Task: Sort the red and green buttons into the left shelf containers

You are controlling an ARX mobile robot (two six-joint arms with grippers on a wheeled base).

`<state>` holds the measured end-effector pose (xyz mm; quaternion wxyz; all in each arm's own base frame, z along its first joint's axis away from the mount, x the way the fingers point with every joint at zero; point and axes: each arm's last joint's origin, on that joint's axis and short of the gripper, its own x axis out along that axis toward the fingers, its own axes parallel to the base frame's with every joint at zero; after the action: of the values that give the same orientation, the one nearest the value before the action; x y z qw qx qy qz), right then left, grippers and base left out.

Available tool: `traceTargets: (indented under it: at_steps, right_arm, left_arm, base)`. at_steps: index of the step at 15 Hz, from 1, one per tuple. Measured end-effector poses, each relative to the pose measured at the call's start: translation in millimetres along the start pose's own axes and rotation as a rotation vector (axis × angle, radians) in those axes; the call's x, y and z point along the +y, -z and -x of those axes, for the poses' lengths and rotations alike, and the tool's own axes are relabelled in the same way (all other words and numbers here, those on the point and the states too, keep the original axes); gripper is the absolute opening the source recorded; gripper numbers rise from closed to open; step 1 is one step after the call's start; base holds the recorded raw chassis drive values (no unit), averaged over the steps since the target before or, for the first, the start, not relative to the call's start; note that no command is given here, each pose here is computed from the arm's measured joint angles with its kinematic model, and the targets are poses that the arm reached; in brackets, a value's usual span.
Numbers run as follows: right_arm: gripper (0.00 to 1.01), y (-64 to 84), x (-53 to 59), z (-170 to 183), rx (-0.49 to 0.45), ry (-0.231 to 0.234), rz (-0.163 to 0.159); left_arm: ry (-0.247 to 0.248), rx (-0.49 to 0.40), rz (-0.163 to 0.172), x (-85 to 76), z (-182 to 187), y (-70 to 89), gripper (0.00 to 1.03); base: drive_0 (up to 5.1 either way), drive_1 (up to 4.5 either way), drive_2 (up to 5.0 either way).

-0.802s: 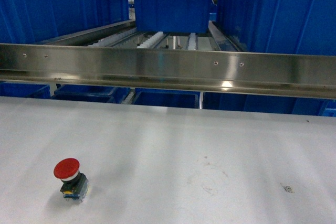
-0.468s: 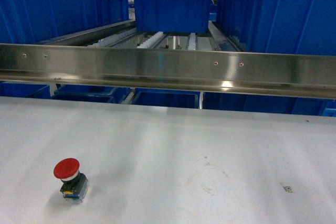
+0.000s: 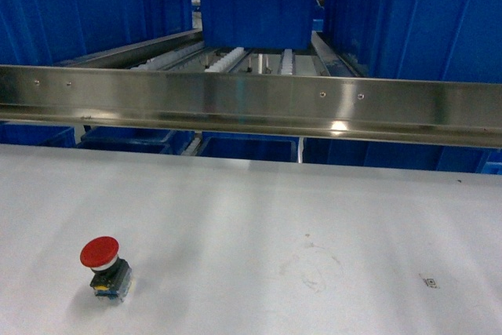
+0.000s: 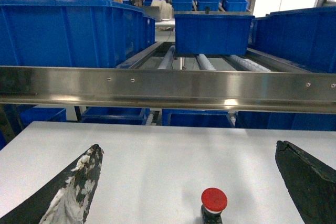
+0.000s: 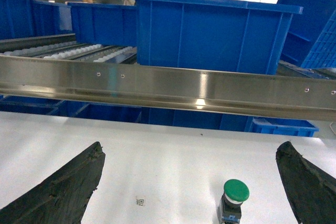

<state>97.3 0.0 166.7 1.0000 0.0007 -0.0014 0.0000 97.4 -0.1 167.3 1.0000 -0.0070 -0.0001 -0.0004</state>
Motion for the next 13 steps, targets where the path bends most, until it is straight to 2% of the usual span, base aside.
traceTargets:
  at_steps: [4,5,8,9,10,13]
  right_arm:
    - [0.98,0.0,0.0,0.0,0.000,0.000,0.000]
    - [0.92,0.0,0.0,0.0,0.000,0.000,0.000]
    - [0.52,0.0,0.0,0.0,0.000,0.000,0.000]
    - [0.39,0.0,0.0,0.0,0.000,0.000,0.001]
    - [0.46,0.0,0.0,0.0,0.000,0.000,0.002]
    - [0.83,-1.8,-0.3,0.0,-0.019,0.018,0.010]
  left_arm:
    - [0.000,0.000,0.000,0.0,0.0,0.0,0.98]
    - [0.000,0.000,0.000,0.0,0.0,0.0,0.89]
    - [0.000,0.000,0.000,0.0,0.0,0.0,0.51]
    - [0.000,0.000,0.000,0.0,0.0,0.0,0.47]
    - [0.000,0.000,0.000,0.0,0.0,0.0,0.58]
    - [0.007,-0.005,0.001,0.4,-0.1,-0.5,0.94]
  base:
    - [0.0,0.00,0.0]
    - [0.0,0.00,0.0]
    - [0.0,0.00,0.0]
    - [0.0,0.00,0.0]
    - [0.0,0.00,0.0]
    - [0.0,0.00,0.0]
